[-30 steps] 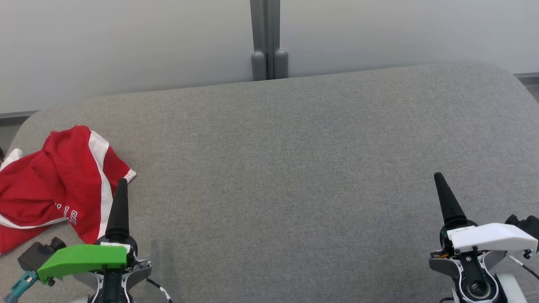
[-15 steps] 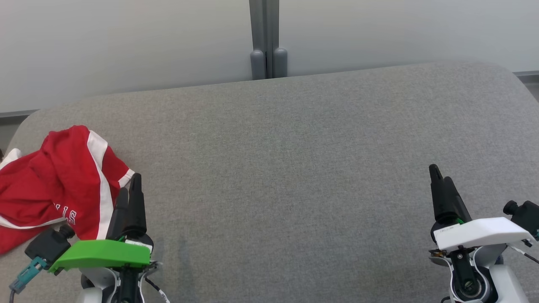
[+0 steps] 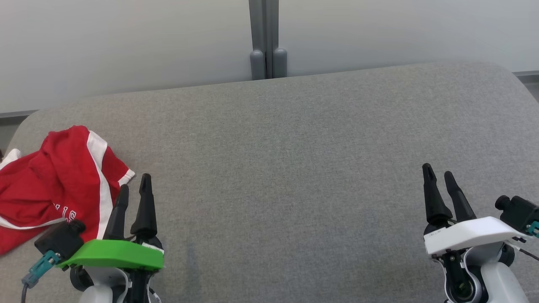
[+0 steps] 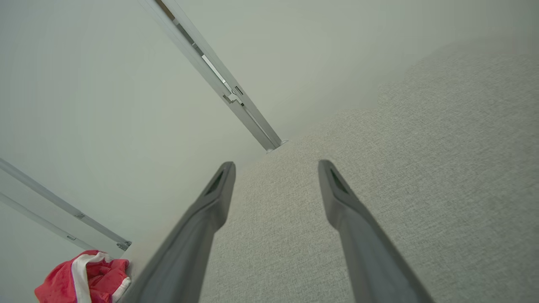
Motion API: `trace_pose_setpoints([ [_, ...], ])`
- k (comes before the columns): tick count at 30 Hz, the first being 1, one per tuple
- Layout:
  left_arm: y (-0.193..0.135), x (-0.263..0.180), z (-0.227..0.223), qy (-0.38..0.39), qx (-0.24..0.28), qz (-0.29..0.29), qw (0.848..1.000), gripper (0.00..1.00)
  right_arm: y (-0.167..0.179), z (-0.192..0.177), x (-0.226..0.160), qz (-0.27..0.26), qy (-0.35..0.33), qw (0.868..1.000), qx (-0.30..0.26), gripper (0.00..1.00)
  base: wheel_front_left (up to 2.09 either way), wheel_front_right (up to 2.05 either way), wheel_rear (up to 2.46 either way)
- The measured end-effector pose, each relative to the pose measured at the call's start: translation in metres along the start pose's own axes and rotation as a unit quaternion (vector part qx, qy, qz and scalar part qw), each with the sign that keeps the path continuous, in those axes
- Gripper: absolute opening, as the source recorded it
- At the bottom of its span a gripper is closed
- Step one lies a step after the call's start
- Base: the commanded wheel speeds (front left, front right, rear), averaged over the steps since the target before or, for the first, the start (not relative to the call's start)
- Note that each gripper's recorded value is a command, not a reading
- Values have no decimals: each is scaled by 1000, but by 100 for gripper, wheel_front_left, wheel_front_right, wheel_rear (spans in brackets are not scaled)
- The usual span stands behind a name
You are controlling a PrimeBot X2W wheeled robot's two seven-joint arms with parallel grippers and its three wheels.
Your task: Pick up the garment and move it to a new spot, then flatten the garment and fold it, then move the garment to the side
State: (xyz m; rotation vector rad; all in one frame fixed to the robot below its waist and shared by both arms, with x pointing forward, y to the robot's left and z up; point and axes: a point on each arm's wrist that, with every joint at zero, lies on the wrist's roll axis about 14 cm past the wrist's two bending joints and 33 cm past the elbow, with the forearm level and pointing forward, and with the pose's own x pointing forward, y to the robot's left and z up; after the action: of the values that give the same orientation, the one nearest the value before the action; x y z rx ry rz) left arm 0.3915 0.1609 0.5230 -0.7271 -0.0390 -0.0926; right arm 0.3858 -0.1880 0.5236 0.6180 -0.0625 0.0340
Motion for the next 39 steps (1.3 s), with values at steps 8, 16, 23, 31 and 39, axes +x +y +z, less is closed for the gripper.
trace_pose_setpoints([
  [8,0,-1,-2,3,63,-7,998,100,7,1,0,14,-5,999,-50,100,0,0,0],
  [16,3,-2,-5,7,116,-8,993,100,15,-2,1,30,-2,995,-95,100,0,0,0],
  [23,4,-4,-9,11,153,-10,988,100,20,-5,0,39,0,991,-128,100,0,0,0],
  [31,8,-6,-13,16,196,-10,980,100,23,-8,-1,47,4,986,-160,100,0,0,0],
  [39,11,-7,-18,23,234,-11,972,100,26,-12,-2,55,9,980,-189,100,0,0,0],
])
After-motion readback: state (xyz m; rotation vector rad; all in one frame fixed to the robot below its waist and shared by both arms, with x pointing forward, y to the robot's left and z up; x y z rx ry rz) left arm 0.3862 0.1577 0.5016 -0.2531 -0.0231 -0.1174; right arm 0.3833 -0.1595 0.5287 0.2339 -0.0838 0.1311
